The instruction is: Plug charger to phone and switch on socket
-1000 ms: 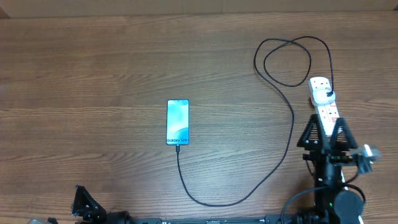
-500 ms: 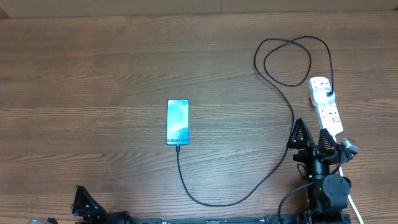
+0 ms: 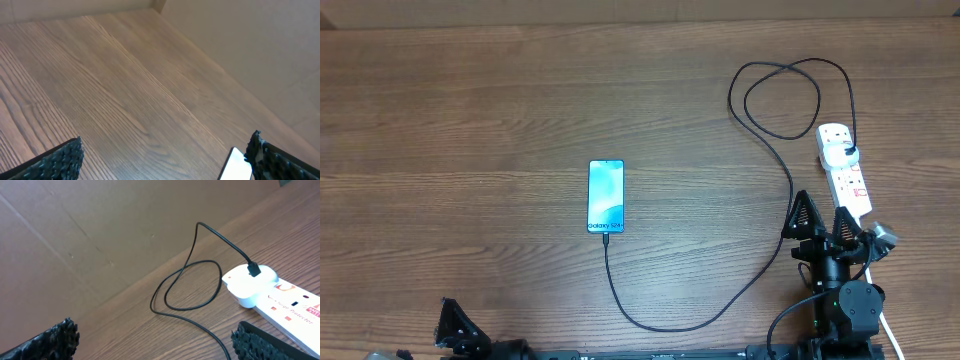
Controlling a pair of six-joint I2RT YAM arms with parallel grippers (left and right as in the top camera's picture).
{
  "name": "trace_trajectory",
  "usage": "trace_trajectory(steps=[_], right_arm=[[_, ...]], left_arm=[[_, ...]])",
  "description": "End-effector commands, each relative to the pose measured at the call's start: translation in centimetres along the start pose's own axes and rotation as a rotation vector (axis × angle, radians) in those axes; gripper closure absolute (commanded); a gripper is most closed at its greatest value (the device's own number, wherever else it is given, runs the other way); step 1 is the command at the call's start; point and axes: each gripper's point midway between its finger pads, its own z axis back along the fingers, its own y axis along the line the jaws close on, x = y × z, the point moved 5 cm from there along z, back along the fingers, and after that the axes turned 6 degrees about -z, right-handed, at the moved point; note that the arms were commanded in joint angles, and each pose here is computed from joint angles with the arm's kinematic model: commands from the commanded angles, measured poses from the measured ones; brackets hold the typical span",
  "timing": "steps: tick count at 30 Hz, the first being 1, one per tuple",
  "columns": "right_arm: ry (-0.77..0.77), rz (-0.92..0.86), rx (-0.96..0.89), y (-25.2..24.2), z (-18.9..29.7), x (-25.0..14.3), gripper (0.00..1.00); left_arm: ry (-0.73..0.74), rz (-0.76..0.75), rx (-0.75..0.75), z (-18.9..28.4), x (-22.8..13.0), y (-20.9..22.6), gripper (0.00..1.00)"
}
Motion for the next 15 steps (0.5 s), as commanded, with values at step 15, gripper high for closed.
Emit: trace_trajectory(steps=[15], right_arm=[[-0.046, 0.003, 0.03, 0.25, -0.05, 0.36, 0.0]], left_arm=[[-0.021, 0.025, 0.014, 0.22, 0.16, 0.24, 0.0]])
